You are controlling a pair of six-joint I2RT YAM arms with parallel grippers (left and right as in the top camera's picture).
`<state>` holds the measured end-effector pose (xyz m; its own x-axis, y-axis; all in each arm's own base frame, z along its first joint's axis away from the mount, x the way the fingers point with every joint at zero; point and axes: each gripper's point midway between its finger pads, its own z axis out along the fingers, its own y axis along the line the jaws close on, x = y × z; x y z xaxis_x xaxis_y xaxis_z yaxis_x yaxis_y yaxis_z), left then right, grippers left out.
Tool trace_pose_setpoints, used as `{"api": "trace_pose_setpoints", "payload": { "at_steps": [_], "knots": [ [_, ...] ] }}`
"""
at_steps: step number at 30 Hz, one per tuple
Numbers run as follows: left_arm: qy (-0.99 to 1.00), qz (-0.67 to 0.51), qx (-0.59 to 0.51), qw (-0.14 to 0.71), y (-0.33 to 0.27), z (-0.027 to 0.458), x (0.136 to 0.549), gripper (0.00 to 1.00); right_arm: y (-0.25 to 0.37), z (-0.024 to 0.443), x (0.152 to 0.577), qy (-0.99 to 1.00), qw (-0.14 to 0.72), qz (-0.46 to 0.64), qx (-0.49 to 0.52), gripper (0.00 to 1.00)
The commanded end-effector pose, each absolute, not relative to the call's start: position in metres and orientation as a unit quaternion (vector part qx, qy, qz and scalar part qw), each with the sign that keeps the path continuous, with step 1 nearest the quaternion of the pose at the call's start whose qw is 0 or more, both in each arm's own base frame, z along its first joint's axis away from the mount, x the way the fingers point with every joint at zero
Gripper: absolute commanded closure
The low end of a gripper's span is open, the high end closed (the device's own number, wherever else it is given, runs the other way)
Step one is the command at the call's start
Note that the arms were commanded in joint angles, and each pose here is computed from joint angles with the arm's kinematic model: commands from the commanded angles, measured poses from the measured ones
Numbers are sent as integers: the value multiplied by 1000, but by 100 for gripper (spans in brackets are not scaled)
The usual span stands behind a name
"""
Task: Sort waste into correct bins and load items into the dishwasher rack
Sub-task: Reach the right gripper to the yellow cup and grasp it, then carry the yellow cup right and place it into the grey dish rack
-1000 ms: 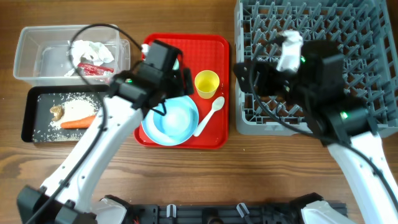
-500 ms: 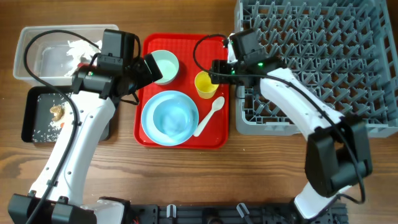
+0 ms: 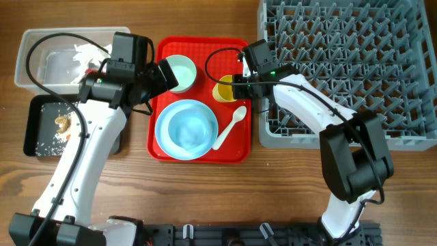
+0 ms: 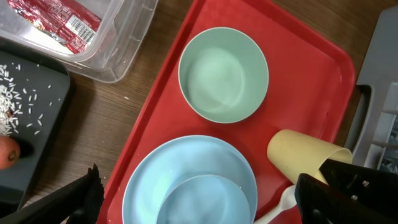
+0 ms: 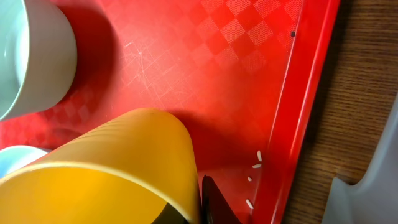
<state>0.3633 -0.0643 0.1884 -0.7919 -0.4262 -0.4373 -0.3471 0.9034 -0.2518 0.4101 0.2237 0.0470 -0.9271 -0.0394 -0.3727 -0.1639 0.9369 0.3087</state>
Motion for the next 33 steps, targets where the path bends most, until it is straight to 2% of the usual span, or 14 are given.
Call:
{"api": "trace_pose_setpoints", "payload": {
  "at_steps": [1,6,9,16,20,23,25,28,30,33],
  "knots": [
    [941,-87,-213,247,-66,190,365,0,223,70,416,961,209,171,-52,93],
    [941,-87,-213,247,-66,190,365,0,222,87,414,958,222,176,-54,89],
    [941,-87,-213,247,-66,190,365,0,216,79,402,966,192,164,-52,78],
    [947,-103,-206,224,-75,178,367,0,227,84,395,963,175,198,-61,73],
    [951,-108,-203,206,-81,165,370,0,230,110,400,956,199,208,-64,57],
    [950,-118,-193,217,-90,168,374,0,230,146,399,944,235,223,-64,30],
    [948,-133,-166,236,-111,174,380,0,223,174,400,934,265,232,-59,24],
    [944,-197,-81,250,-180,175,388,0,173,231,405,916,327,233,-6,20],
    [940,-242,6,240,-224,154,396,0,126,256,402,909,353,219,40,19],
    [942,-243,36,227,-239,113,412,3,66,266,389,909,356,190,103,17]
  ]
}}
